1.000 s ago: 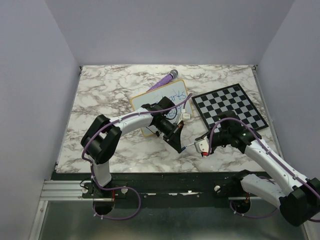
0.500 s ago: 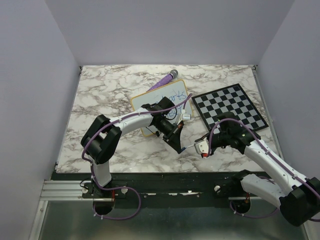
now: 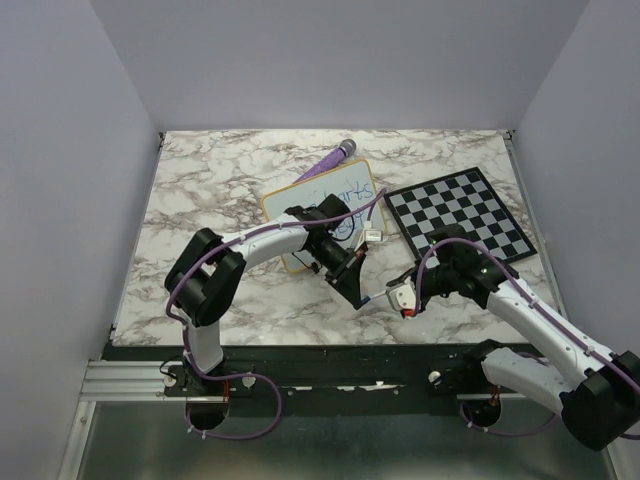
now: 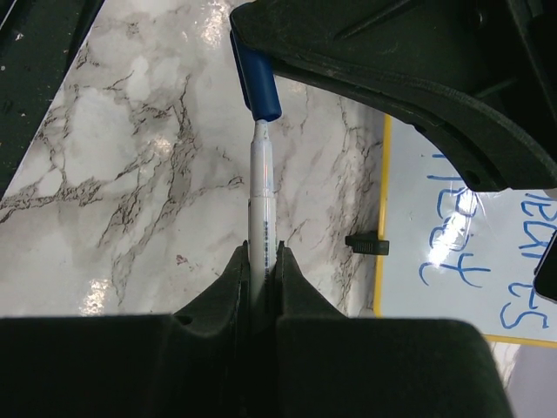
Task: Write a sentence on the whiteboard
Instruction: Insert the pen cap into the whiteboard marker.
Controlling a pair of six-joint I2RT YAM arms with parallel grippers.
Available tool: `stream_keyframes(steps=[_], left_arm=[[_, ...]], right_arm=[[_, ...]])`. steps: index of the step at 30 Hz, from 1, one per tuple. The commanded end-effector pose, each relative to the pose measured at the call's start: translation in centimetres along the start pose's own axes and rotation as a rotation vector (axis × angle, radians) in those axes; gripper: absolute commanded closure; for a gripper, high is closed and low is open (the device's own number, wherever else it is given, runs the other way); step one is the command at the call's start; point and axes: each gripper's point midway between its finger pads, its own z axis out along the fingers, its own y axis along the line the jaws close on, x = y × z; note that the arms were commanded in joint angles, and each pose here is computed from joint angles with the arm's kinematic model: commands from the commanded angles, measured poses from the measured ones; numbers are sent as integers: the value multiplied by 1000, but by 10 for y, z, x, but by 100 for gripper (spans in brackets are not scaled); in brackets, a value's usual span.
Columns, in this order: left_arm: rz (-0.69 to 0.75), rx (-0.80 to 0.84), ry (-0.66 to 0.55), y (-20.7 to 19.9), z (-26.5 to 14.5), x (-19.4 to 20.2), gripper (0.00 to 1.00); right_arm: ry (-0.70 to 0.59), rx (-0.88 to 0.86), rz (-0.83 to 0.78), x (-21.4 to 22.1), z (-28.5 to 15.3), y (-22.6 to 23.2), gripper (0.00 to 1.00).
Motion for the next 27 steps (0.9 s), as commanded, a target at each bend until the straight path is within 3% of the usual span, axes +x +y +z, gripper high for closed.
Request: stream_keyframes(steps=[1, 27], left_arm=[[84, 44, 8, -8, 2, -9, 100], [121, 53, 82, -19, 9, -9, 100]], right_arm=[[-58, -9, -29, -13, 4, -2, 99], [-133, -47, -33, -32, 17, 7, 99]])
